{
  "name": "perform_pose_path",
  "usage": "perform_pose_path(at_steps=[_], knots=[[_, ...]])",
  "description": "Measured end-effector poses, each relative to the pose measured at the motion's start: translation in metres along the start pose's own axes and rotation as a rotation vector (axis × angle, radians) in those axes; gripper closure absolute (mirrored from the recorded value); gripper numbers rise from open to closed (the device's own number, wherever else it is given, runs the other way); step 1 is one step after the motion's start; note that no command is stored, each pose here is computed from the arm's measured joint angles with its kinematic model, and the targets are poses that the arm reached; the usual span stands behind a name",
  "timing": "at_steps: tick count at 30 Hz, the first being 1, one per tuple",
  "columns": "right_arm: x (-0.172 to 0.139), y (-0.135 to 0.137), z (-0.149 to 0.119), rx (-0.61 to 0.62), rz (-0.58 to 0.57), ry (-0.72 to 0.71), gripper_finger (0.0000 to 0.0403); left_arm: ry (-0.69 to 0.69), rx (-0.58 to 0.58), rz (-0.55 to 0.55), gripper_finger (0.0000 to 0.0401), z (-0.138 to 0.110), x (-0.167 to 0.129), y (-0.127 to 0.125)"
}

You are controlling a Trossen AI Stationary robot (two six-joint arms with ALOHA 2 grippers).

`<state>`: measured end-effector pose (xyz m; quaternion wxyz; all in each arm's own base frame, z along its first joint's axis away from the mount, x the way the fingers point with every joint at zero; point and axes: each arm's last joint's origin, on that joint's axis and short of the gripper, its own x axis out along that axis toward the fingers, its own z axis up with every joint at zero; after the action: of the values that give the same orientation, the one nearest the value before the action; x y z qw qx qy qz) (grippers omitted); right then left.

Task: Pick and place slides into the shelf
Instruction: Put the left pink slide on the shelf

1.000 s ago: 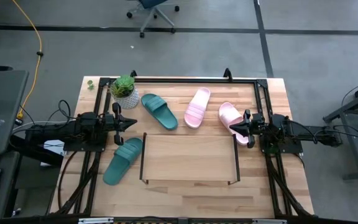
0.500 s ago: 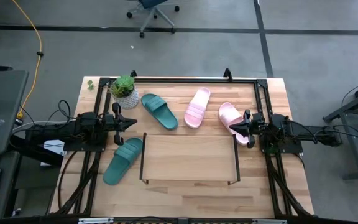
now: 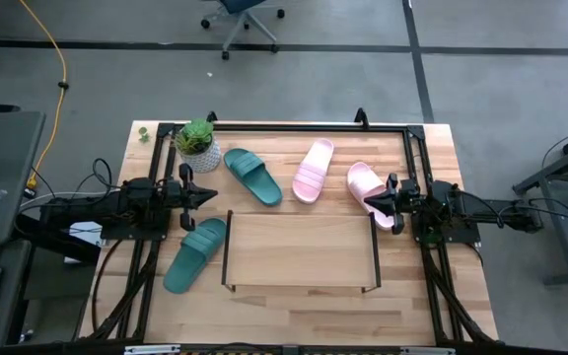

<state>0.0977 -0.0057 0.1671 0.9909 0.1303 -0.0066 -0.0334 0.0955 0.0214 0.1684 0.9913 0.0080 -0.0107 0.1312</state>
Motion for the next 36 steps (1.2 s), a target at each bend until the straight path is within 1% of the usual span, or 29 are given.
perform_pose_path(at_steps=[2, 4, 9, 12, 13, 16, 19, 21, 23, 27, 29, 33, 36], knots=[[0.0, 0.0, 0.001, 0.005, -0.001, -0.007, 0.0403, -0.001, -0.033, 0.0, 0.04, 0.0, 0.0, 0.0], [0.0, 0.0, 0.002, 0.056, 0.004, -0.025, 0.0403, 0.0, -0.066, 0.0, 0.04, 0.0, 0.0, 0.0], [0.0, 0.002, 0.009, 0.285, 0.036, -0.093, 0.0403, -0.001, -0.107, 0.0, 0.04, 0.0, 0.0, 0.0], [-0.001, 0.004, 0.016, 0.446, 0.077, -0.155, 0.0403, -0.002, -0.164, 0.0, 0.04, 0.0, 0.0, 0.0], [-0.002, 0.004, 0.017, 0.482, 0.085, -0.168, 0.0403, -0.002, -0.187, 0.0, 0.04, 0.0, 0.0, 0.0], [-0.002, 0.003, 0.019, 0.58, 0.062, -0.201, 0.0403, -0.002, -0.313, 0.001, 0.04, 0.0, 0.0, 0.0], [-0.002, 0.002, 0.019, 0.721, 0.036, -0.225, 0.0403, -0.003, -0.471, 0.003, 0.04, 0.0, 0.0, 0.0], [-0.002, 0.001, 0.02, 0.834, 0.008, -0.257, 0.0403, -0.005, -0.523, 0.016, 0.04, 0.0, 0.0, 0.0], [-0.002, 0.0, 0.02, 0.928, -0.01, -0.284, 0.0403, -0.012, -0.55, 0.033, 0.04, 0.0, 0.0, 0.001], [-0.003, -0.003, 0.021, 0.988, -0.077, -0.358, 0.0403, -0.025, -0.549, 0.065, 0.04, 0.001, 0.0, 0.002], [-0.004, -0.004, 0.023, 0.998, -0.093, -0.399, 0.0403, -0.038, -0.548, 0.085, 0.04, 0.001, 0.0, 0.003], [-0.007, -0.003, 0.031, 0.952, -0.084, -0.506, 0.0403, -0.05, -0.548, 0.093, 0.04, 0.002, 0.0, 0.003], [-0.011, -0.002, 0.04, 0.907, -0.082, -0.621, 0.0403, -0.056, -0.548, 0.116, 0.04, 0.002, 0.0, 0.004]])
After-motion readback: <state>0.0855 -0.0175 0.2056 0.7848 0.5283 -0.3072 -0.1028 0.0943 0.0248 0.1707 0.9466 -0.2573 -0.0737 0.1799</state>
